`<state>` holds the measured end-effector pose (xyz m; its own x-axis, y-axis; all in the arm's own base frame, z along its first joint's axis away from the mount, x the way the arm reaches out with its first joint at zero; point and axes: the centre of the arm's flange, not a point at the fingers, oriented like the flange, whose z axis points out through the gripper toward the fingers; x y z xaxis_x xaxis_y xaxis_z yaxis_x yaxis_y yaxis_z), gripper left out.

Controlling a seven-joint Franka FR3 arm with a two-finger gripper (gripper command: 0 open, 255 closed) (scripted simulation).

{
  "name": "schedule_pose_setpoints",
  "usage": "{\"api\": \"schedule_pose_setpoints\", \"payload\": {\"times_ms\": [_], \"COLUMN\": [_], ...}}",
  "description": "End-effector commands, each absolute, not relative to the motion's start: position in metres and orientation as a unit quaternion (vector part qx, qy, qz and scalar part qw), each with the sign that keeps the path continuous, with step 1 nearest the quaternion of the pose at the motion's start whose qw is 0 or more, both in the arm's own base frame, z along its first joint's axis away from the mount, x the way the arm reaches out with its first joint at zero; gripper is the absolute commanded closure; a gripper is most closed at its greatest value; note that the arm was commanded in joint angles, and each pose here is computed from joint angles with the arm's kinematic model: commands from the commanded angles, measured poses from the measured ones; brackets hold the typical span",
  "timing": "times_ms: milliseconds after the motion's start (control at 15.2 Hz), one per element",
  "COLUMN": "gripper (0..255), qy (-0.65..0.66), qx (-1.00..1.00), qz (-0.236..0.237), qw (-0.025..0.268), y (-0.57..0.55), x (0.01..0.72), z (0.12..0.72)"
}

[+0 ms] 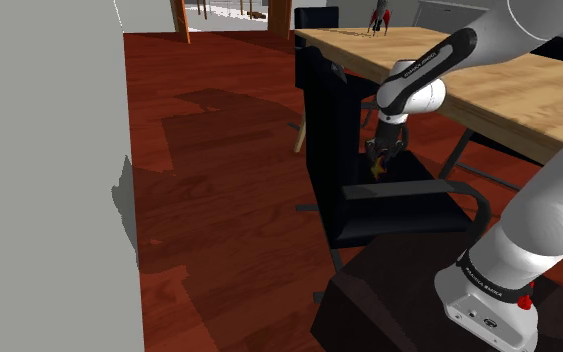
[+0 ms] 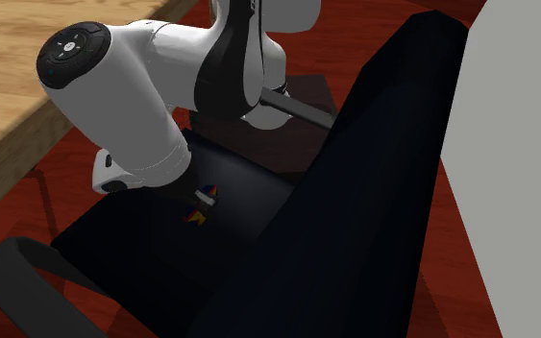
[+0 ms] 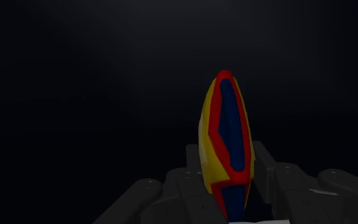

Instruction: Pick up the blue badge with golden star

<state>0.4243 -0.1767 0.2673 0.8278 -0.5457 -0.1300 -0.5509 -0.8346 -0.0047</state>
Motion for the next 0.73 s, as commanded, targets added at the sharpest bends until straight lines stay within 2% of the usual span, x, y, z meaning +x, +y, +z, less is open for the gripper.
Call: {"api": "schedule_pose_setpoints", "payload": {"times_ms": [0, 660], "gripper": [255, 255], "qy": [0.287, 0.287], "qx": [-0.956, -0.956], "qz": [0.062, 0.062], "qw": [0.021, 0.021], "y": [-0.177, -0.177], "x": [0.425, 0.425], "z": [0.278, 0.321]}}
